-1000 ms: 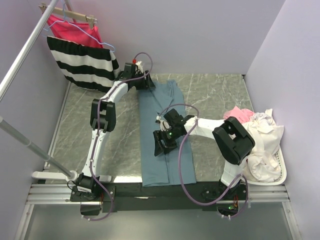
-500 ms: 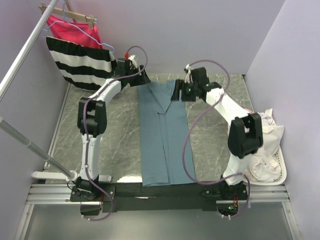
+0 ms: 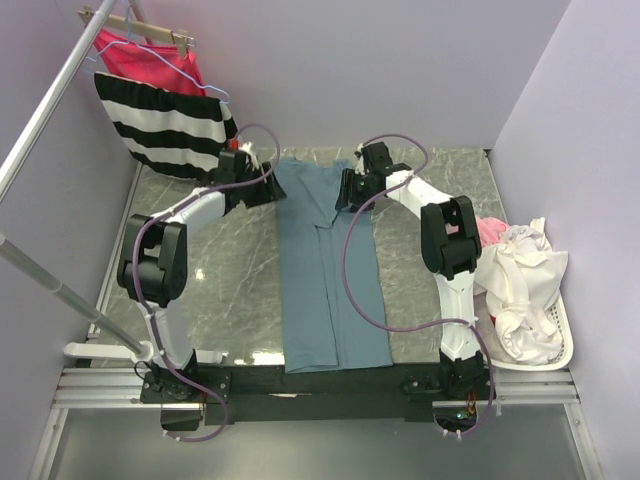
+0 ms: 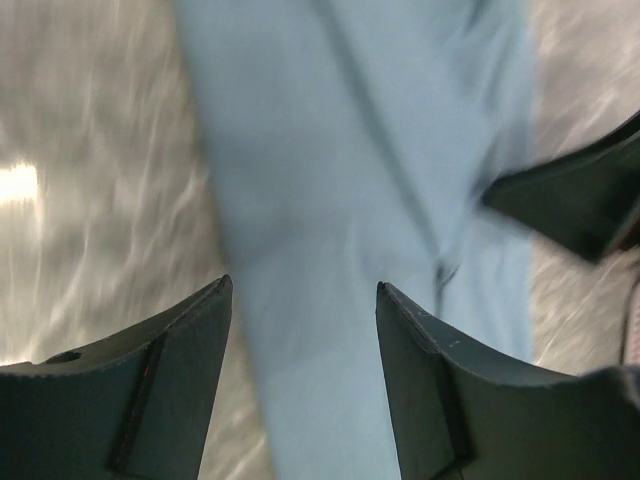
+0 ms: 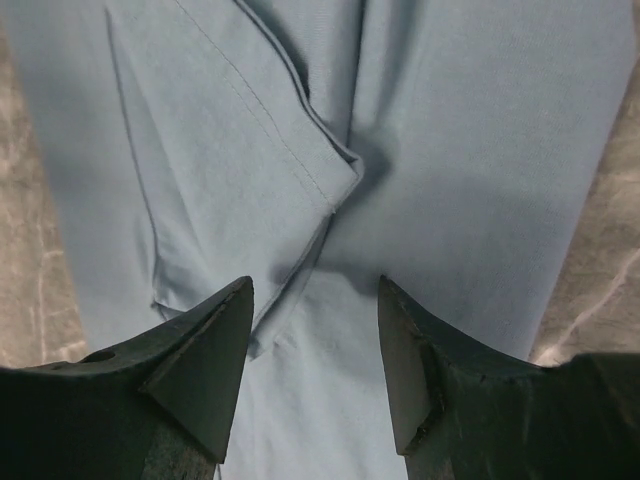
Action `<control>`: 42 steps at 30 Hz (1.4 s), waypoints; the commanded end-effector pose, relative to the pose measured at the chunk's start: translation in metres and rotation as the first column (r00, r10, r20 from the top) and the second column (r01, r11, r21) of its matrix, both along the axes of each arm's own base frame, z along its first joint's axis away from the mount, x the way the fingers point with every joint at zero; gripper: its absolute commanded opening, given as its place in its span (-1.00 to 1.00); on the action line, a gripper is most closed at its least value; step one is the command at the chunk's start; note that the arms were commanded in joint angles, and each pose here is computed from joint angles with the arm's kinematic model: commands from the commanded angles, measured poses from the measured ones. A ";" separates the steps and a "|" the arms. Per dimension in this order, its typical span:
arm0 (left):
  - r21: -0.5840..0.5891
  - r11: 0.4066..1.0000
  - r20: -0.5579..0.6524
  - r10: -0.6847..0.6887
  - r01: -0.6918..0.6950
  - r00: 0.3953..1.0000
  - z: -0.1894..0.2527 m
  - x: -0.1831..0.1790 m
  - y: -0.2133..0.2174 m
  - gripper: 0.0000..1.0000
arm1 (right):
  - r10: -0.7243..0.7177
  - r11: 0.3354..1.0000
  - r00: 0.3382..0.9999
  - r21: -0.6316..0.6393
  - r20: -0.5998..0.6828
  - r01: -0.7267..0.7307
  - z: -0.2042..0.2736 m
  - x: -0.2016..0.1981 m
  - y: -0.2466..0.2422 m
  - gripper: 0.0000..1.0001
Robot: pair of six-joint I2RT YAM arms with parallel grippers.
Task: Fold and stack the t-shirts
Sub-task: Grab the bottom of the folded rectangular tshirt with both arms
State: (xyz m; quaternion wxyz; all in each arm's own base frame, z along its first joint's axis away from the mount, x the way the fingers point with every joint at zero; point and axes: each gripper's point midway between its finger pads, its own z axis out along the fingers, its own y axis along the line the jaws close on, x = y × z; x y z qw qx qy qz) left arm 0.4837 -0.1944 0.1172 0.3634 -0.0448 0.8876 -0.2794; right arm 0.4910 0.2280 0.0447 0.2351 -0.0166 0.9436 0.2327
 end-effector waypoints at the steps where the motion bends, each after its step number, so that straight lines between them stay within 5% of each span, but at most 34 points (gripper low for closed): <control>1: -0.001 1.000 0.057 0.028 -0.028 0.998 0.025 -0.018 0.010 0.29 | -0.006 0.999 0.994 0.046 0.111 0.001 0.031 0.026 0.006 0.19; 15: 0.004 1.000 -0.061 0.027 -0.027 0.998 -0.016 -0.072 0.018 0.23 | -0.004 0.996 0.993 0.086 0.118 -0.006 0.016 0.054 0.007 0.11; 20: 0.015 0.999 -0.063 0.031 -0.030 0.998 -0.017 -0.075 0.021 0.23 | 0.003 0.995 0.989 0.098 0.147 -0.018 0.025 0.061 0.007 -0.36; 28: 0.006 1.000 -0.073 0.022 -0.022 0.997 -0.021 -0.073 0.018 0.22 | 0.049 0.986 0.975 0.144 0.217 -0.081 0.050 0.053 0.015 -0.78; 42: -0.020 1.000 -0.110 -0.002 0.000 0.994 -0.041 -0.073 0.011 0.20 | 0.354 0.891 0.882 0.174 0.311 -0.419 0.109 -0.019 0.111 -0.78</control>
